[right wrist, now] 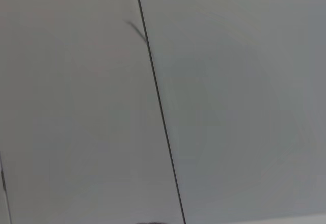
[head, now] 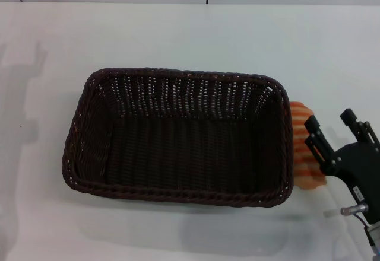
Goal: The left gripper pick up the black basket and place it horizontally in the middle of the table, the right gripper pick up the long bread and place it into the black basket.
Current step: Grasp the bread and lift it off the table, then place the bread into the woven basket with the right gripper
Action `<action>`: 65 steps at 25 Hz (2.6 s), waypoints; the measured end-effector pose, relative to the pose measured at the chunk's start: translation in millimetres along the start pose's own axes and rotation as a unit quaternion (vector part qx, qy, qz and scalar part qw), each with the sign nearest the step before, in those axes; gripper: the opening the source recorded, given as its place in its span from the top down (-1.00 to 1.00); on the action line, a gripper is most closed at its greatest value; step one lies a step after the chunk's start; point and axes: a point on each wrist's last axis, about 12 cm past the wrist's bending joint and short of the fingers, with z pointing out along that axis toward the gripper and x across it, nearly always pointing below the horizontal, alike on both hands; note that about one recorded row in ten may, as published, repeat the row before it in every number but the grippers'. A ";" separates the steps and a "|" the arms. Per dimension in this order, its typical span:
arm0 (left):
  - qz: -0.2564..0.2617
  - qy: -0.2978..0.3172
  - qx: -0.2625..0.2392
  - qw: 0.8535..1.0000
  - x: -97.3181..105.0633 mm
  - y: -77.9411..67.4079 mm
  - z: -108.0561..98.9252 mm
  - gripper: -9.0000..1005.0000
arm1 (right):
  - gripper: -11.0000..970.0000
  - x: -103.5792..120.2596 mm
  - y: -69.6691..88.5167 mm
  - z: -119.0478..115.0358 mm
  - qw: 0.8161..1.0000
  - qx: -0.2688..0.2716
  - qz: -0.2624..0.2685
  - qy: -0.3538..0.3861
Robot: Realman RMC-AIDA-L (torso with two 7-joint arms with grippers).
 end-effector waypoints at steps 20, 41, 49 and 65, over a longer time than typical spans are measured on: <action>0.009 0.021 0.013 1.000 6.8 -4.2 3.3 -0.63 | -0.43 17.6 -2.6 5.3 0.997 0.012 0.002 0.078; 0.010 0.020 0.016 1.000 6.3 -5.6 4.3 -0.63 | -0.15 22.6 4.2 19.8 0.994 -0.011 -0.014 0.111; 0.013 0.020 0.020 1.000 6.5 -6.4 4.2 -0.63 | -0.01 3.9 10.9 -1.4 0.995 0.056 -0.080 0.024; 0.011 0.021 0.025 0.999 7.0 -8.8 2.8 -0.63 | 0.23 -34.9 52.8 -1.1 0.983 -0.083 -0.071 -0.147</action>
